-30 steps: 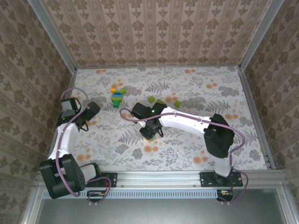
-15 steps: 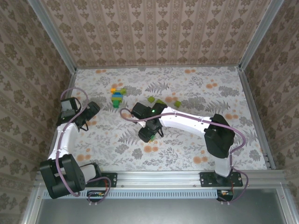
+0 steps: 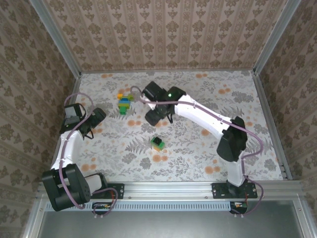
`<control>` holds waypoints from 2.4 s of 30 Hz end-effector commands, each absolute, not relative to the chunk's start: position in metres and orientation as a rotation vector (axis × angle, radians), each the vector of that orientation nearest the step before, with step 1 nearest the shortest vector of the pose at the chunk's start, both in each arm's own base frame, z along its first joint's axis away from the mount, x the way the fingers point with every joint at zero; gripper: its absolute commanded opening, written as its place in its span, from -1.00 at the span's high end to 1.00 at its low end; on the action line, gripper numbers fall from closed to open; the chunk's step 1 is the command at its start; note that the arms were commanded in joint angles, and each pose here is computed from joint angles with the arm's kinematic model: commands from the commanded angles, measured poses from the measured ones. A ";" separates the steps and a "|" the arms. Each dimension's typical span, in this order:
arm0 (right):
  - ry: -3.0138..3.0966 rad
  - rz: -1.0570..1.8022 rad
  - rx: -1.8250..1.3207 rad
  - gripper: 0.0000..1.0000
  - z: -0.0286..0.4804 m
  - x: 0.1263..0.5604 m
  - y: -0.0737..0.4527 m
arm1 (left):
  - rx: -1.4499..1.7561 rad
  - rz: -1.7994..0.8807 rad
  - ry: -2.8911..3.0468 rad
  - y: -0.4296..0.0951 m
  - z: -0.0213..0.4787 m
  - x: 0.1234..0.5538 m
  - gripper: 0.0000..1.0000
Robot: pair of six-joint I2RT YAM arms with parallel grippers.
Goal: Assemble a carrot with lego
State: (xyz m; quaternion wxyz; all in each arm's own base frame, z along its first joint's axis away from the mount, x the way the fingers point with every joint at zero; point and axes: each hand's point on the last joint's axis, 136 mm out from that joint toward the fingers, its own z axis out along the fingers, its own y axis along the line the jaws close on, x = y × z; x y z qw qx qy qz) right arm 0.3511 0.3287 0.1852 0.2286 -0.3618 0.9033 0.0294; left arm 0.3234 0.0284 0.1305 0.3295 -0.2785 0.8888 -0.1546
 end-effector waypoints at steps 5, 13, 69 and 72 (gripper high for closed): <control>2.563 0.002 -0.977 -0.46 0.127 0.440 0.319 | -0.694 -0.388 2.314 0.028 0.141 0.327 -1.00; 2.592 0.147 -0.847 -0.45 0.093 0.491 0.315 | -0.694 -0.365 2.313 0.031 0.142 0.327 -1.00; 2.699 0.245 -1.099 0.46 0.143 0.285 0.295 | -0.666 -0.382 2.343 0.022 0.137 0.333 -1.00; 2.685 0.258 -1.136 0.46 0.142 0.273 0.307 | -0.663 -0.381 2.341 0.022 0.137 0.333 -1.00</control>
